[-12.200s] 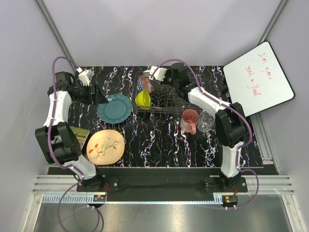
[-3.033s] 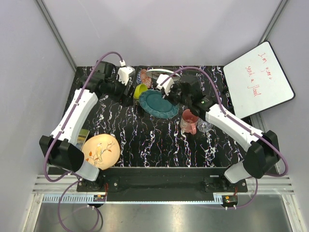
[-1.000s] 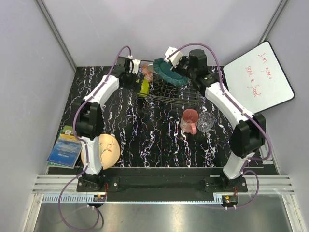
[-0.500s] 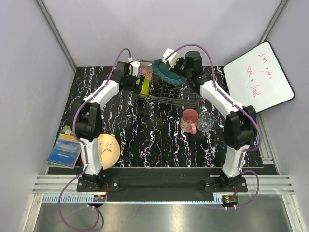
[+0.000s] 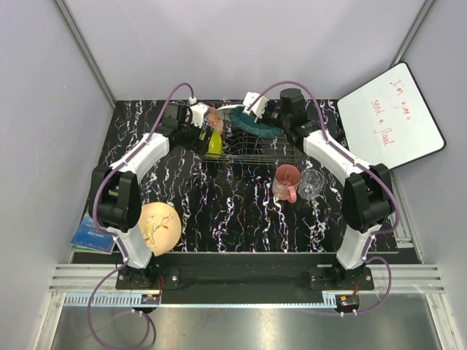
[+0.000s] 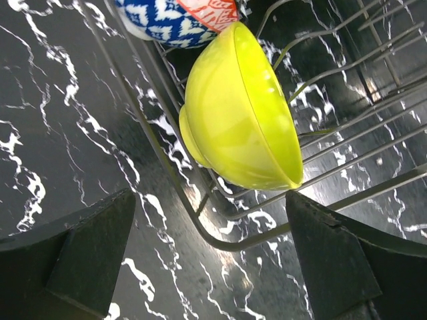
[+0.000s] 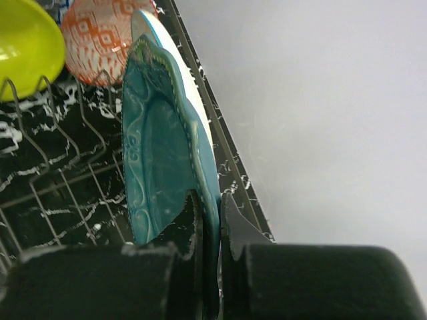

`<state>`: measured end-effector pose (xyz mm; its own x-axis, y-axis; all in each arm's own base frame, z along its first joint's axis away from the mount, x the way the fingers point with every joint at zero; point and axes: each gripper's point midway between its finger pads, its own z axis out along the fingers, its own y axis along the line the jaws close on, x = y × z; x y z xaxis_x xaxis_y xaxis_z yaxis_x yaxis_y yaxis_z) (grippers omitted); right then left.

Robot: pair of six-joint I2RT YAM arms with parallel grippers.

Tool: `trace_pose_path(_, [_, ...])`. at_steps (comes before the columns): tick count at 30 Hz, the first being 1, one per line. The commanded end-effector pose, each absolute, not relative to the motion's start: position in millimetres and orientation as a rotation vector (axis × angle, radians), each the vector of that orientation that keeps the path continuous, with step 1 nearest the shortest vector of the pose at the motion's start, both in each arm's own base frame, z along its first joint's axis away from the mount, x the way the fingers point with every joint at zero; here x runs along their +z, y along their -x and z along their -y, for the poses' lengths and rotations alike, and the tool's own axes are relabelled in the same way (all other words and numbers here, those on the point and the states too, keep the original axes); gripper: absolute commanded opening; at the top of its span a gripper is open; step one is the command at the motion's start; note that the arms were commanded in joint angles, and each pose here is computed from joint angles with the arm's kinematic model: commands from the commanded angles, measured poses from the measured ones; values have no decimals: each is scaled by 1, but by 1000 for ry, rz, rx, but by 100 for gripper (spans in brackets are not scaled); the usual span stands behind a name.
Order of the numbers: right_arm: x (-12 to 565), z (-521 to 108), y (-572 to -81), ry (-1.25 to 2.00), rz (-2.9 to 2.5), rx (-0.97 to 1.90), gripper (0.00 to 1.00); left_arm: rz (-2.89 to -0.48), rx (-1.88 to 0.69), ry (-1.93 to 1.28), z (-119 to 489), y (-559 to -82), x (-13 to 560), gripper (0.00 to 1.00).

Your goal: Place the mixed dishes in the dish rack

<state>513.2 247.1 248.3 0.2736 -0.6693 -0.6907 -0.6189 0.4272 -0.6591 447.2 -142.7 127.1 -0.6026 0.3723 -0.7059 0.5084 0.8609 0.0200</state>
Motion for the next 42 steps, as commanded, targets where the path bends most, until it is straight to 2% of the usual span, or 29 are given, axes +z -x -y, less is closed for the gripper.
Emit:
trace_pose_path(1, [392, -247, -498, 1150, -918, -304, 0, -2427, -291, -752, 137, -399, 104, 99])
trace_pose_path(4, [399, -250, -491, 1153, -804, -383, 0, -2433, -295, -773, 138, -396, 103, 99])
trace_pose_path(15, [400, -277, -468, 1197, -721, -342, 0, -2460, -294, -760, 140, -405, 102, 99])
trace_pose_path(27, [422, -279, -455, 1174, -679, -343, 0, -2471, -304, -752, 139, -402, 99, 99])
trace_pose_path(42, [369, -290, -477, 1180, -781, -262, 0, -2445, -314, -747, 141, -402, 108, 99])
